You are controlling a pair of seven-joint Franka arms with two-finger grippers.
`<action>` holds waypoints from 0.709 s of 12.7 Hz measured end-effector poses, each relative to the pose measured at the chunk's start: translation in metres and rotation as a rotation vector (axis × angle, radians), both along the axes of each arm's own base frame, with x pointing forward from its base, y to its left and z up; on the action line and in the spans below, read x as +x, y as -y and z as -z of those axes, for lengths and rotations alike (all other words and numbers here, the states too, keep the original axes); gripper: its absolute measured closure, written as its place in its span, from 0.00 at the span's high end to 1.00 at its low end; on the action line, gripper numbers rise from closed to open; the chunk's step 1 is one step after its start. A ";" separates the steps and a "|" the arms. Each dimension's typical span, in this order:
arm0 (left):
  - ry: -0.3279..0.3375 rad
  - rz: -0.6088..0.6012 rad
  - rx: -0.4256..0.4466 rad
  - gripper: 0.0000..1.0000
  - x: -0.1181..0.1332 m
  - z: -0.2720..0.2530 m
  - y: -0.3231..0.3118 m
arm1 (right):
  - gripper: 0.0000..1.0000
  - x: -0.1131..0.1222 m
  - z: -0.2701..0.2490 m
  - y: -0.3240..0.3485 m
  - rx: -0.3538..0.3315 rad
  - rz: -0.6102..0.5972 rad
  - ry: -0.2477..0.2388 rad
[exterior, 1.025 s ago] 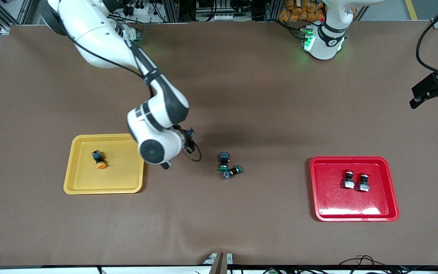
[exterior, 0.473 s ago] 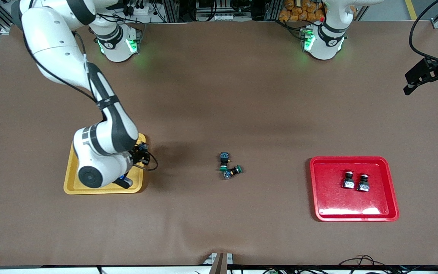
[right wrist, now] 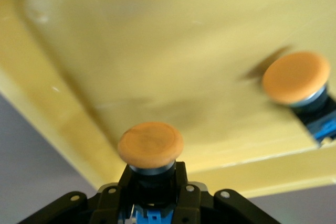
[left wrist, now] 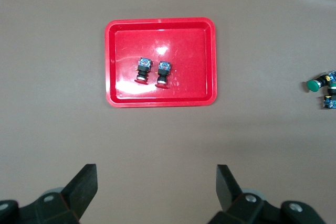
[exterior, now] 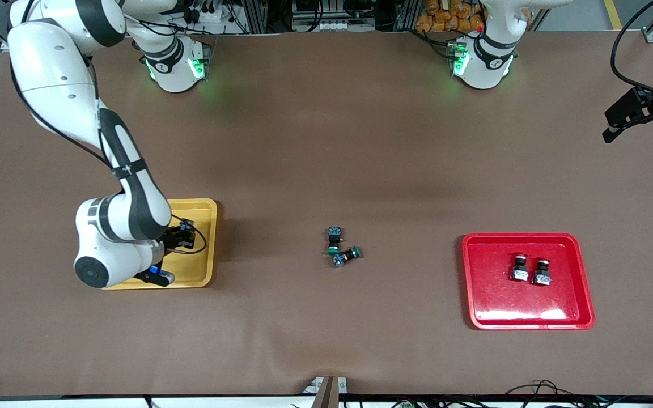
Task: Place red and yellow buttons in trays
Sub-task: 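Lower the orange button into the yellow tray and open the right gripper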
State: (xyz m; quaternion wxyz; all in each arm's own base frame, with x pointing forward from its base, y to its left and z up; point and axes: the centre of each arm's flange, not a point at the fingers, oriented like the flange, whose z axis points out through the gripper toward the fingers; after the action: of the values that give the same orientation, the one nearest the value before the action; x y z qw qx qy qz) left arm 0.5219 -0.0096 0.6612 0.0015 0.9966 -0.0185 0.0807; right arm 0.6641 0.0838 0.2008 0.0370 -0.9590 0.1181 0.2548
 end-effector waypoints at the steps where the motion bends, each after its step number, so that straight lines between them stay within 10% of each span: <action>1: 0.001 0.000 0.000 1.00 0.000 -0.001 0.000 | 0.51 0.001 0.001 0.007 0.013 -0.011 0.002; 5: 0.005 -0.001 0.000 1.00 0.000 -0.002 -0.001 | 0.94 0.010 -0.015 -0.007 0.038 -0.035 0.050; 9: 0.004 -0.001 0.000 1.00 0.000 -0.002 -0.001 | 1.00 0.052 -0.100 -0.038 0.064 -0.074 0.251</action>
State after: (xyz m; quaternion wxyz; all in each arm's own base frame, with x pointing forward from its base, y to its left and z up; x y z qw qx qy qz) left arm 0.5222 -0.0089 0.6630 0.0015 0.9964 -0.0179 0.0826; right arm 0.7158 0.1218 0.3008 0.0726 -0.9855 0.0688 0.1374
